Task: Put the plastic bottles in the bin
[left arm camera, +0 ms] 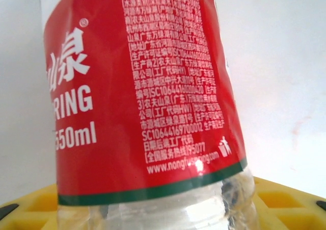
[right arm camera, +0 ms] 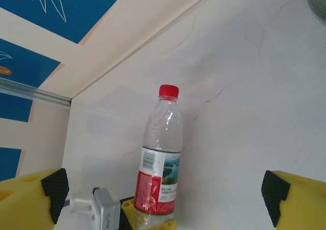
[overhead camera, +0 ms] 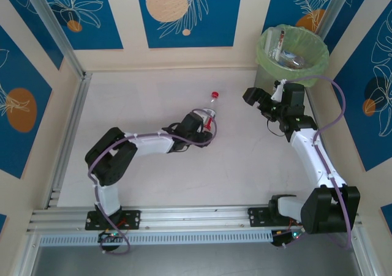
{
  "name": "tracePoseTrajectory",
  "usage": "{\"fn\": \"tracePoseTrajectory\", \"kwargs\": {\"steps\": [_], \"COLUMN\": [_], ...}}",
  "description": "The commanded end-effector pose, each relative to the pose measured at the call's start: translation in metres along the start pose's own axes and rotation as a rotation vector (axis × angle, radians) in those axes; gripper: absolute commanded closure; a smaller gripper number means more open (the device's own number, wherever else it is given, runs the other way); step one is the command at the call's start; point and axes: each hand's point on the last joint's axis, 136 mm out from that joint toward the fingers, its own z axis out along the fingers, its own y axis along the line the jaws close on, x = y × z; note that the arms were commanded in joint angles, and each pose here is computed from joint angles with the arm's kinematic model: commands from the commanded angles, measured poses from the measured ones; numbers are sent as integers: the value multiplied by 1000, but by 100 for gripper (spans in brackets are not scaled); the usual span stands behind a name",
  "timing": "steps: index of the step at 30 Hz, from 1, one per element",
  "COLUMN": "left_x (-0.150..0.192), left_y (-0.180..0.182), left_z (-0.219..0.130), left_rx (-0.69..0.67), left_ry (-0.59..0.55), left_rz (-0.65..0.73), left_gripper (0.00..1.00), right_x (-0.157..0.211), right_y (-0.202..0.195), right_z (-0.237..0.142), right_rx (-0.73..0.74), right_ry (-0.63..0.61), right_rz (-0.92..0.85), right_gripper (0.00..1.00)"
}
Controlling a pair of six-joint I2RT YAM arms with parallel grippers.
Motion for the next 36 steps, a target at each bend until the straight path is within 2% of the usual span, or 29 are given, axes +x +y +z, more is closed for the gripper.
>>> {"fn": "tracePoseTrajectory", "kwargs": {"steps": [1, 5, 11, 14, 20, 27, 33, 36], "left_x": [-16, -7, -2, -4, -5, -2, -4, -5], "left_y": [-36, -62, -91, -98, -109, -118, -119, -118], "left_z": [-22, -38, -53, -56, -57, -60, -59, -59], "left_rx": [134, 206, 253, 266, 288, 308, 301, 296], "left_ry": [-102, -124, -163, -184, -196, -198, -198, -202], "left_rz": [63, 143, 226, 224, 234, 255, 243, 237], "left_gripper": [49, 49, 49, 50, 49, 50, 49, 50], "right_x": [9, 13, 18, 14, 22, 25, 25, 22], "right_y": [-3, -4, 1, -22, -13, -11, -11, -11], "right_z": [8, 18, 34, 39, 47, 52, 53, 49], "right_rx": [3, 25, -11, 104, 21, -14, -25, -12], "right_ry": [72, 151, 160, 136, 176, 199, 188, 176], "right_rz": [3, 3, 20, 74, 34, 16, 8, -16], "right_gripper": [1, 1, 7, 8, 20, 42, 72, 79]}}
